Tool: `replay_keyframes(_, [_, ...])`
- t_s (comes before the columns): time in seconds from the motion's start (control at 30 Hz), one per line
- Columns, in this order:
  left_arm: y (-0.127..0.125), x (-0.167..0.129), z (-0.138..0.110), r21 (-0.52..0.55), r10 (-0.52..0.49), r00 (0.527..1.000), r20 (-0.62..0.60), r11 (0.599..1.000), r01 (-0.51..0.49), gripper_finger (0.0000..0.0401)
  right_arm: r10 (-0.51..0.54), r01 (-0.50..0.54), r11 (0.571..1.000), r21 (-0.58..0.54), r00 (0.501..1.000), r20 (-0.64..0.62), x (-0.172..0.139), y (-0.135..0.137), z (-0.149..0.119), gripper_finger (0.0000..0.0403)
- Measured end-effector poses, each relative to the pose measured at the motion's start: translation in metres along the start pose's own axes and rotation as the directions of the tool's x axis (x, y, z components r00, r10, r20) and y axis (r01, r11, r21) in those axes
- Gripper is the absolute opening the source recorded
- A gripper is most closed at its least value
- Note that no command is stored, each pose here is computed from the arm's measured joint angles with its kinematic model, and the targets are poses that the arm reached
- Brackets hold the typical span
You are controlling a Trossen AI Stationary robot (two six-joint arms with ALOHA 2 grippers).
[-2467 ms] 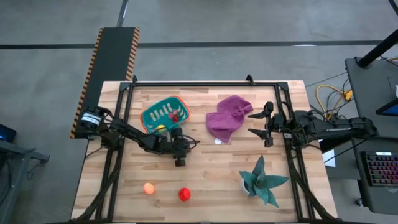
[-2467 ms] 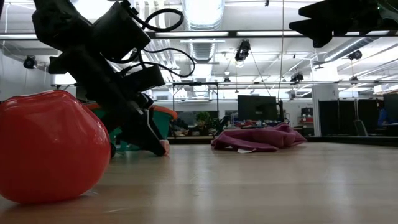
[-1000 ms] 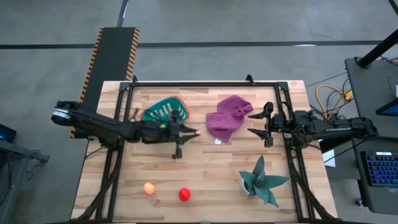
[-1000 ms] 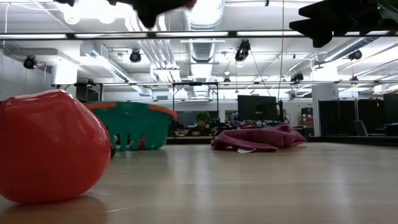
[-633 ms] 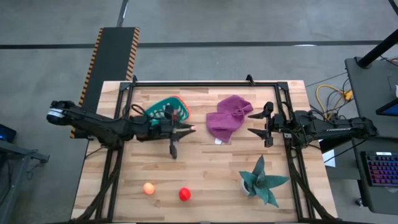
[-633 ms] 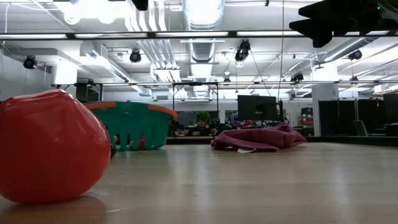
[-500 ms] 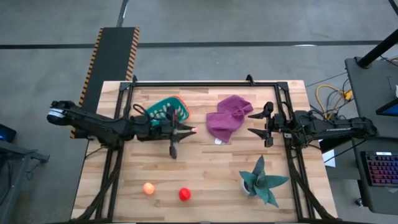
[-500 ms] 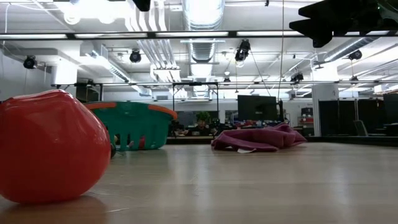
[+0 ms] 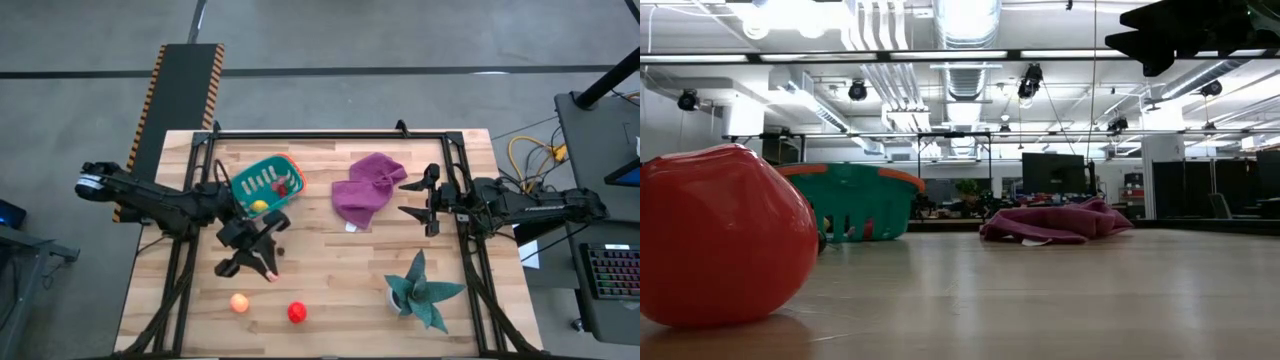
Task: Pick and placing Produce into tupperware
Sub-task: Put the pink peach into the blue basket
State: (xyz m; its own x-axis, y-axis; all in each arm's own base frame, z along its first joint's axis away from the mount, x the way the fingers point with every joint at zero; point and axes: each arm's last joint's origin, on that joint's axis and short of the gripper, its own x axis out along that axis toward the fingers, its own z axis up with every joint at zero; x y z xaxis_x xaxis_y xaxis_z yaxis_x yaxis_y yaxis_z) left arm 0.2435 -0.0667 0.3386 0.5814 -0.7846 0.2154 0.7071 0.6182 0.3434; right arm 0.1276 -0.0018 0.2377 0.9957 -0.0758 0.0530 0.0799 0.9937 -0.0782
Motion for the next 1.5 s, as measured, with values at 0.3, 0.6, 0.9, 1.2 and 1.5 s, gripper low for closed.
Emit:
replay_keyframes(0.3, [0.0,0.0,0.001,0.005,-0.004,1.0,0.007,1.0,0.004,0.0029,0.0,0.0,1.0,0.0,1.0,-0.001,0.0,0.0,0.0,0.0247])
replay_keyframes(0.6, [0.0,0.0,0.0,0.0,-0.005,1.0,0.001,1.0,0.005,0.0029,0.0,0.0,1.0,0.0,1.0,-0.001,0.0,0.0,0.0,0.0247])
replay_keyframes(0.9, [0.007,-0.003,-0.007,0.01,0.308,0.948,-0.085,0.951,-0.308,0.0029,0.0,0.0,1.0,0.001,1.0,0.0,0.0,0.0,0.0,0.0247])
replay_keyframes(1.2, [0.023,-0.021,-0.019,0.257,0.902,0.339,-0.269,0.406,-0.877,0.0029,0.0,0.0,1.0,0.003,1.0,0.0,0.0,0.0,0.0,0.0246])
replay_keyframes(1.5, [0.026,-0.038,-0.017,0.703,0.912,-0.371,-0.174,-0.148,-0.695,0.0029,0.0,0.0,1.0,0.004,1.0,0.0,0.0,0.0,0.0,0.0246])
